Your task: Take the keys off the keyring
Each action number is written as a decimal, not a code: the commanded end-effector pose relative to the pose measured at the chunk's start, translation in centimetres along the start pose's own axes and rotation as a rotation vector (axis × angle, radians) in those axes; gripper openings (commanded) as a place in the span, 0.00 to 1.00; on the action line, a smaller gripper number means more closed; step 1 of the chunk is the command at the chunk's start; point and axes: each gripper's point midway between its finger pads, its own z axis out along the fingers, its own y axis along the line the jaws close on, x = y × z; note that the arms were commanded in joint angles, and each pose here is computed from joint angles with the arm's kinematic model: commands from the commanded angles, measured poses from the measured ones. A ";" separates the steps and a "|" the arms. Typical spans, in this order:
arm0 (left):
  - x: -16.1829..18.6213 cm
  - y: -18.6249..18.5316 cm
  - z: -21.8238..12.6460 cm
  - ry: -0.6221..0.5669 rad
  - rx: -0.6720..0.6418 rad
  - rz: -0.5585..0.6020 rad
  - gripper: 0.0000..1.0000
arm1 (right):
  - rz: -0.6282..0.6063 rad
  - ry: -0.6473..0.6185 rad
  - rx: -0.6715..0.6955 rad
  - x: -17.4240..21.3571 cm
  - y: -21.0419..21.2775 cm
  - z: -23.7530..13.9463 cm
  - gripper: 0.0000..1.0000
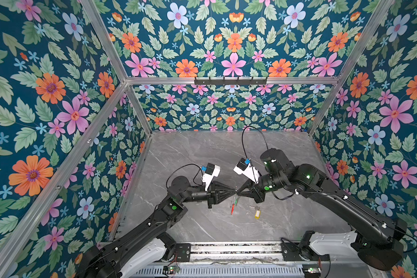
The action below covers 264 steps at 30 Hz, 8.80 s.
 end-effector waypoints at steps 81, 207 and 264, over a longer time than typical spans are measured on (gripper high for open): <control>-6.3 -2.1 -4.0 -0.512 0.015 0.190 0.00 | -0.245 -0.472 0.082 -3.5 2.1 3.2 0.00; -7.5 0.7 -10.8 -0.588 -0.522 0.201 1.00 | 0.458 0.240 0.030 8.4 -12.0 23.1 0.42; 1.7 30.3 -34.5 -0.262 -1.882 0.286 1.00 | 0.642 -0.648 1.271 13.1 -28.4 -14.8 0.99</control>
